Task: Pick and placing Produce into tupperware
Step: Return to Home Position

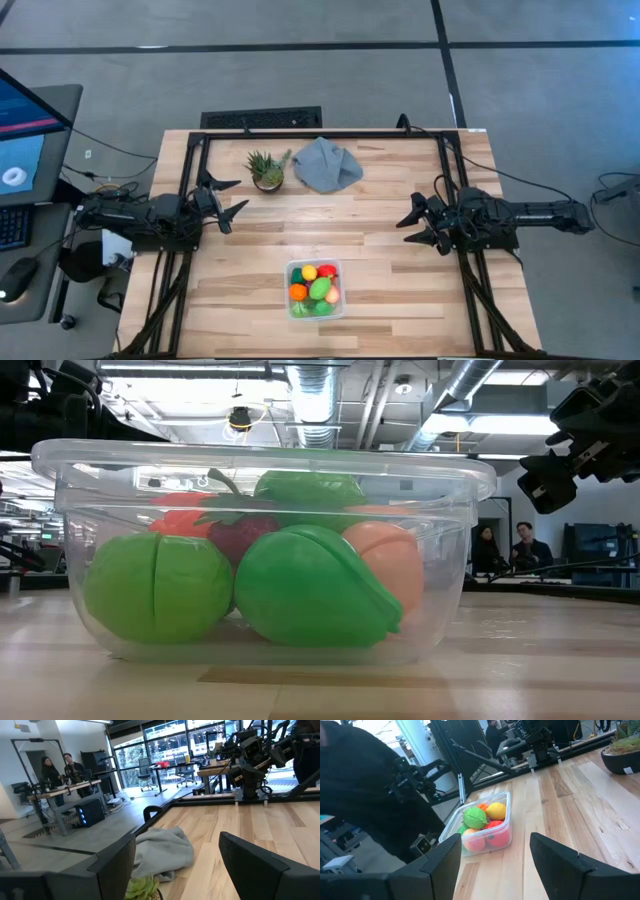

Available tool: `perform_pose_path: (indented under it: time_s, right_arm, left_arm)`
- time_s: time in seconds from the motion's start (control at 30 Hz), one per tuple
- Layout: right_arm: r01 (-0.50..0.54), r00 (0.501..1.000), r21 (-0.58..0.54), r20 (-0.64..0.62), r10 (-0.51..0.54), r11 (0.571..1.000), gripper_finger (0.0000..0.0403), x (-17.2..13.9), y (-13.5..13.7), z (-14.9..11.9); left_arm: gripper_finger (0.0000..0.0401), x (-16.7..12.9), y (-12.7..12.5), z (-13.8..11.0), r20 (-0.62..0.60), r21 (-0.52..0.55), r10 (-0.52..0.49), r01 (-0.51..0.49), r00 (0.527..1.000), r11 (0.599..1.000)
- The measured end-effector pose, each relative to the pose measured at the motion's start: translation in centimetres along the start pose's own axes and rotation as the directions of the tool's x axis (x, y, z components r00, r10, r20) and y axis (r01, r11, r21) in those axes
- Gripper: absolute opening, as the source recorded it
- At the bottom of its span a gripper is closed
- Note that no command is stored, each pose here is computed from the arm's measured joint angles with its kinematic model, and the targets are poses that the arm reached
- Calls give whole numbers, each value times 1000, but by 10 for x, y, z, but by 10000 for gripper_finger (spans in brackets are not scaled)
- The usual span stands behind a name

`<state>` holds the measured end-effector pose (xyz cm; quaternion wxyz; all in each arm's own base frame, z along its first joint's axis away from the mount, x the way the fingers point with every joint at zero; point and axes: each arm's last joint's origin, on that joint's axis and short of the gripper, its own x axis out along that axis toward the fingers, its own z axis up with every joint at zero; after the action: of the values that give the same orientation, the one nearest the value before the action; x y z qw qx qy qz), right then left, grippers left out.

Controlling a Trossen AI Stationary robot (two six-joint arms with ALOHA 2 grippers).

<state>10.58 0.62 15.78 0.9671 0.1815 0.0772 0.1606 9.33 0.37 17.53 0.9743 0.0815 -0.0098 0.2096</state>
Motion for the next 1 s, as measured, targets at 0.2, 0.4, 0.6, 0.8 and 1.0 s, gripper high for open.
perform_pose_path:
  time_s: [0.2,0.4,0.6,0.8,1.0]
  right_arm:
    - [1,1000,-86,2,-1,996,260,0,0,0]
    - [51,995,-432,95,-11,900,260,0,2,9]
    - [60,998,-512,51,-39,857,260,0,0,4]
    - [154,987,-375,21,-157,914,260,1,-6,-1]
    - [337,940,-365,68,-336,868,260,-1,-11,-1]
  left_arm:
    - [279,0,0,0,0,0,0,0,1000,1000]
    - [279,0,0,0,0,0,0,0,1000,1000]
    - [279,0,0,0,0,0,0,0,1000,1000]
    - [279,0,0,0,0,0,0,0,1000,1000]
    - [279,0,0,0,0,0,0,0,1000,1000]
